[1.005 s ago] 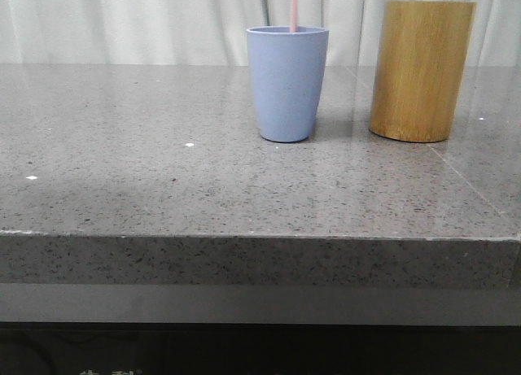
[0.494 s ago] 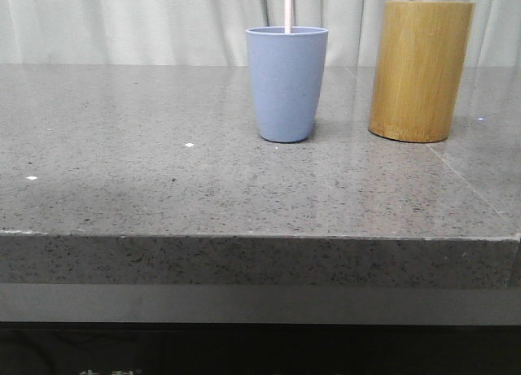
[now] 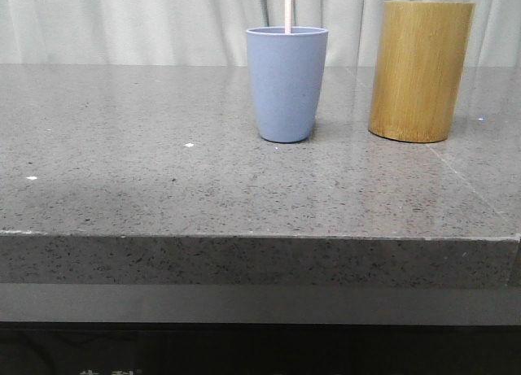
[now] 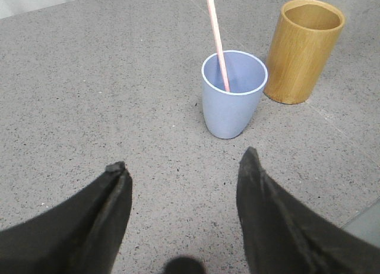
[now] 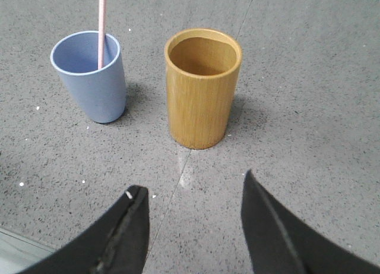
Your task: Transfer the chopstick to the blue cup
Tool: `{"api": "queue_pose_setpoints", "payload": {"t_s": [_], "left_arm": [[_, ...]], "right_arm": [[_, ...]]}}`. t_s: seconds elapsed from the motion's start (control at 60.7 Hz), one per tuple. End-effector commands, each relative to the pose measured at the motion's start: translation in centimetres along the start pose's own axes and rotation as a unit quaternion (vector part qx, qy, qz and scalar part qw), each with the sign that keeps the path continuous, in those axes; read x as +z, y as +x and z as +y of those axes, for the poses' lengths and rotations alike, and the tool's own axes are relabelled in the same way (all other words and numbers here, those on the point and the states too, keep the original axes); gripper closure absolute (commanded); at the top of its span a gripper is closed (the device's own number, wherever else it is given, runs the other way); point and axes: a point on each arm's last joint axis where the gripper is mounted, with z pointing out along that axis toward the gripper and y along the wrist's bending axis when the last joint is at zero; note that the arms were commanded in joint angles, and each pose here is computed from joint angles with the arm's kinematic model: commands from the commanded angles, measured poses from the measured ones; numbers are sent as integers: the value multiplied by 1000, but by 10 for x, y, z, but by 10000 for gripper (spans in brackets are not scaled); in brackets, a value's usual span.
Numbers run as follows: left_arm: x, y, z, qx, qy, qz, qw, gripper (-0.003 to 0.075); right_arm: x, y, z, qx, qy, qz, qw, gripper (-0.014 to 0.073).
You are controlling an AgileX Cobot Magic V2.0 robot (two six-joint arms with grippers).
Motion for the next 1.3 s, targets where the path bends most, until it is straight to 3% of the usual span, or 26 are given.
{"api": "queue_pose_setpoints", "payload": {"t_s": [0.0, 0.181, 0.297, 0.527, 0.61, 1.104, 1.285], "left_arm": [[-10, -15, 1, -3, -2, -58, 998, 319], [-10, -15, 1, -3, -2, -58, 998, 328], [-10, -15, 1, -3, -2, -58, 998, 413], [-10, -15, 1, -3, -2, -58, 998, 694], [-10, -15, 1, -3, -2, -58, 998, 739], [-10, -11, 0, -3, -1, -61, 998, 739], [-19, 25, 17, 1, -59, -152, 987, 739]], "right_arm": [[-15, 2, 0, -7, 4, -69, 998, 209], [-29, 24, 2, -12, 5, -88, 996, 209], [-29, 29, 2, -12, 5, -85, 996, 244], [-28, 29, 2, -8, 2, -84, 996, 603], [-28, 29, 2, -8, 2, -83, 997, 713], [-27, 31, 2, -9, 1, -76, 997, 713], [-27, 31, 2, -9, 1, -76, 997, 713]]}}
